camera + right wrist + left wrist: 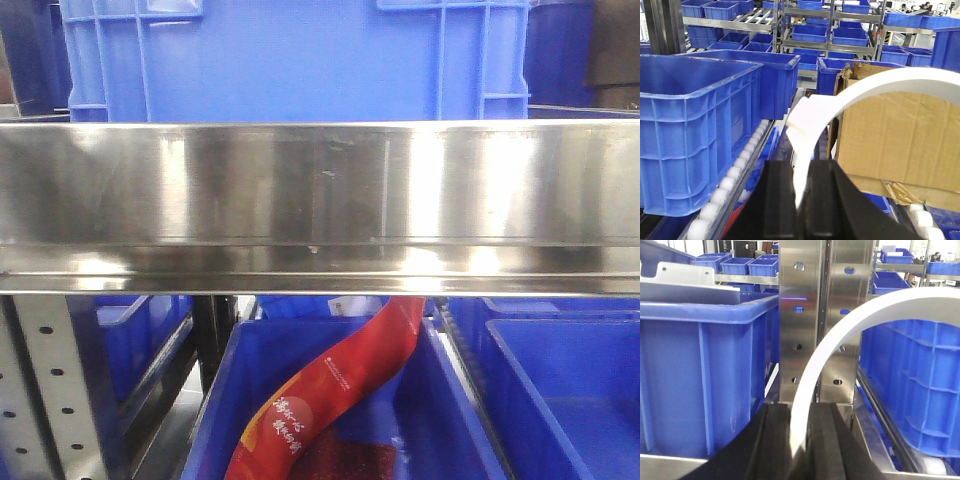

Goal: Grab PVC pipe and place in blue bin

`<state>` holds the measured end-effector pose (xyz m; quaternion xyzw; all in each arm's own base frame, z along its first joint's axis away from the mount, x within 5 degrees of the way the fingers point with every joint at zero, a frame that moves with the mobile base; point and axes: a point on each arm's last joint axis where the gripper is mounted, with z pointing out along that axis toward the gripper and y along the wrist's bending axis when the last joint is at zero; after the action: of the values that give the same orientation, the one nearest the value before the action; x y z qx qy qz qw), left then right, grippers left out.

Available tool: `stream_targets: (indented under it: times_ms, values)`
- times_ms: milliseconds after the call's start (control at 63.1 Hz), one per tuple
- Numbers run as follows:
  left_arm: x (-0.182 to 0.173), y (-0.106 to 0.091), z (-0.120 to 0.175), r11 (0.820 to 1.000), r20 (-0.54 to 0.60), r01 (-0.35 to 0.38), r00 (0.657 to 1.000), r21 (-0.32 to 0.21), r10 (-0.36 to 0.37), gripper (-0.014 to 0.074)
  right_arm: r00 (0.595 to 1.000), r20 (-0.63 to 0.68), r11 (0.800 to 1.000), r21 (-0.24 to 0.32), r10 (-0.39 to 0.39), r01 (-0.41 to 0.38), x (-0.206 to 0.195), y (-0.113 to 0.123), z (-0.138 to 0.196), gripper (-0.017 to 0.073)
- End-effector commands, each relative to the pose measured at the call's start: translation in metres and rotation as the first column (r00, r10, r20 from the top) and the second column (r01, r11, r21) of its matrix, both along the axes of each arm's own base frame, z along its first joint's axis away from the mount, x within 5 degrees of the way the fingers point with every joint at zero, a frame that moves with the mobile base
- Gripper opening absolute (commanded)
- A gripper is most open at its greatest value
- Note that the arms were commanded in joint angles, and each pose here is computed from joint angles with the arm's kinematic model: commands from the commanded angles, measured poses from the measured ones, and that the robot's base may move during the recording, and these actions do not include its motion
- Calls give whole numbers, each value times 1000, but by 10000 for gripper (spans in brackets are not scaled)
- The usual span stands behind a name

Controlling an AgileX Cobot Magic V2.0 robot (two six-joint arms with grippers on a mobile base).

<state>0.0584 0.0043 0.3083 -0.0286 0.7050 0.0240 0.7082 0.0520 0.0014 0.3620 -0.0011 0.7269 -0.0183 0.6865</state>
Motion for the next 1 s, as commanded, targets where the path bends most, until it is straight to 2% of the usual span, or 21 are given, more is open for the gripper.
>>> stream_targets:
  times_ms: [0,143,222,364,538,602,681,760,871,982]
  values:
    - [-2,0,8,1000,63,1,998,1,-1,-111,1000,24,1000,-10,-7,7,0,-1,2,-168]
    - [-4,0,18,1000,128,-1,992,8,0,-111,1000,22,1000,-8,-6,6,0,-1,1,-168]
    - [-4,0,18,1000,127,-1,992,8,0,-111,1000,22,1000,-8,-6,6,0,-1,1,-168]
    - [-4,-1,17,999,121,15,993,-43,-10,-111,1000,24,1000,-4,-4,4,0,0,2,-168]
    - [-4,-2,17,998,123,24,992,-65,-16,-111,998,63,996,80,26,-31,0,3,5,-168]
    - [-5,-2,20,995,112,34,993,-90,-24,-111,996,82,994,104,32,-40,0,4,7,-168]
    - [-8,-4,26,990,114,52,993,-129,-37,-111,996,88,993,108,32,-41,0,4,8,-168]
    - [-12,-4,35,990,131,57,991,-128,-40,-111,996,82,994,101,34,-42,0,4,7,-168]
    - [-17,-5,49,996,154,56,987,-75,-44,-111,995,80,991,117,56,-65,0,5,7,-168]
    - [-16,-6,55,992,124,71,991,-100,-59,-111,993,69,987,124,93,-101,3,7,10,-168]
